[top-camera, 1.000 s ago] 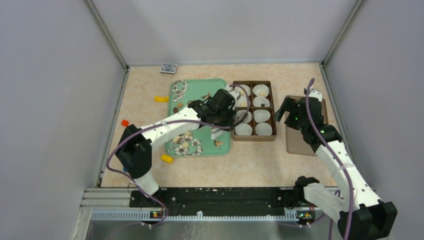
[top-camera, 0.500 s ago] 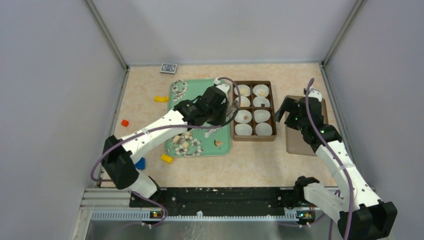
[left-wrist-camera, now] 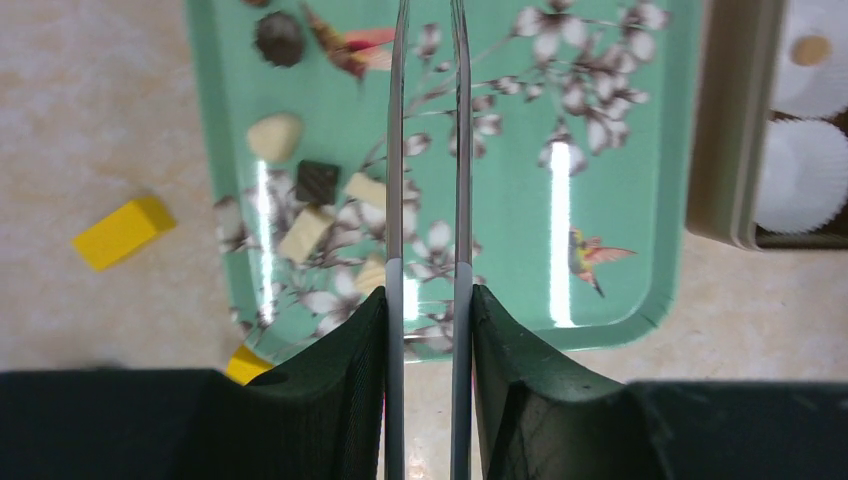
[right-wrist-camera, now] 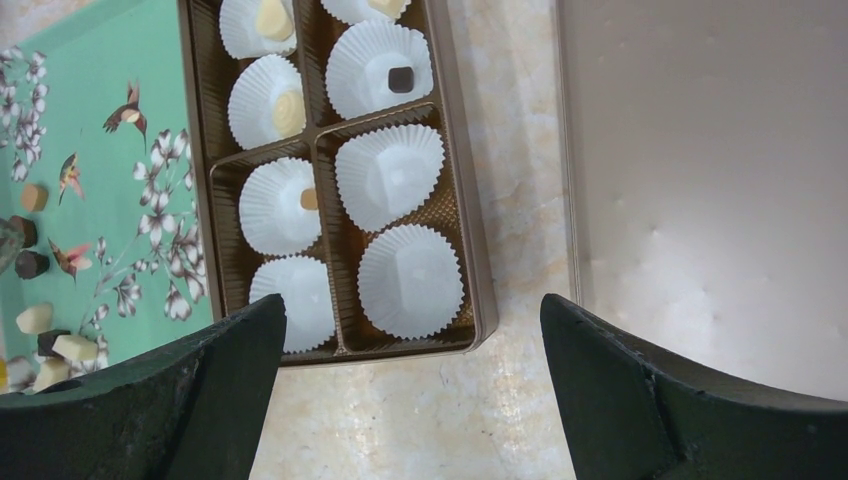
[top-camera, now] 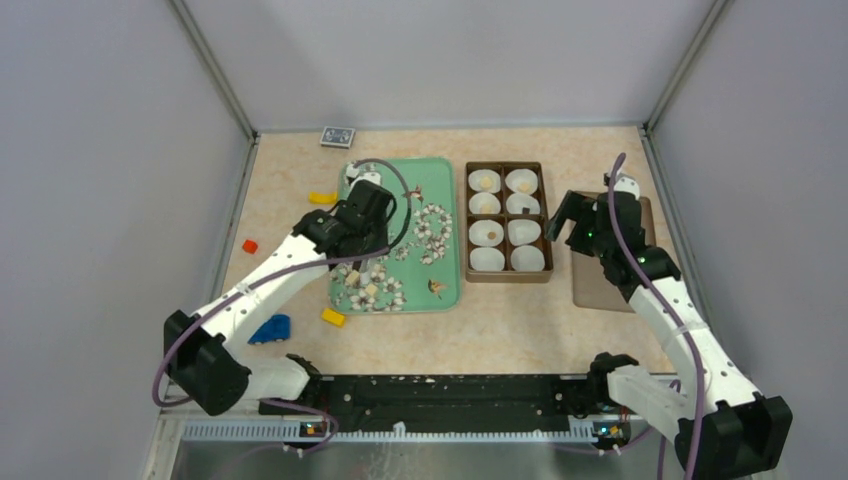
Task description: Pack the chocolate
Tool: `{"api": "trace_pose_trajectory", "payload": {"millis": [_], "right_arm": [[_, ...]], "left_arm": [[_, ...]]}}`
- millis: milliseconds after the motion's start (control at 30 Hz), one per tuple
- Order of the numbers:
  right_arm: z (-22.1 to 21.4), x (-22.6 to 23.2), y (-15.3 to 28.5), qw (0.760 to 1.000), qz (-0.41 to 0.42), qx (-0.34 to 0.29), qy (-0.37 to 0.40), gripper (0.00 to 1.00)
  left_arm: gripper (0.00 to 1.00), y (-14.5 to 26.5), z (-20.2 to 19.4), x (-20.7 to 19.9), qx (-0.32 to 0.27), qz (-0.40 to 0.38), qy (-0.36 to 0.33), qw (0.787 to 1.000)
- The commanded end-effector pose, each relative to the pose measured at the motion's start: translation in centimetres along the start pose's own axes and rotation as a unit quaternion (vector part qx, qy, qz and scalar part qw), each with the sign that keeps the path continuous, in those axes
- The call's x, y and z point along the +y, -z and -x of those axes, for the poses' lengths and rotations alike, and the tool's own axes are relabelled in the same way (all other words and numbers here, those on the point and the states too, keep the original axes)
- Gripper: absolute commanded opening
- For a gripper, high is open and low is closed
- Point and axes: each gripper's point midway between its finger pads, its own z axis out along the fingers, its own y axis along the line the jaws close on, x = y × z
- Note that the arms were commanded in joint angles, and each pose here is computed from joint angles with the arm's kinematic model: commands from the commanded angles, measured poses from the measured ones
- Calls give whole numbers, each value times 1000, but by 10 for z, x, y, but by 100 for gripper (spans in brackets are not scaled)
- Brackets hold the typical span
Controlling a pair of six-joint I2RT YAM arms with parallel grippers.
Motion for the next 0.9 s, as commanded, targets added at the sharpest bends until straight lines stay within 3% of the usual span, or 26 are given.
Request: {"api": "trace_pose_trajectory", "payload": {"millis": [0, 267, 433, 867], "right_arm": [[20, 13, 2, 999, 22, -27, 1, 96], [14, 15, -4, 999, 30, -16, -2, 95], [15, 18, -4, 999, 37, -17, -2, 96], [15, 19, -6, 999, 38, -16, 1, 95]], "left_arm": [[38, 14, -3, 31, -5, 31, 46, 998], [40, 22, -31, 64, 22, 83, 73, 994], [45, 10, -31, 66, 32, 69, 78, 994], [48, -14, -25, 71, 29, 76, 91, 992]]}}
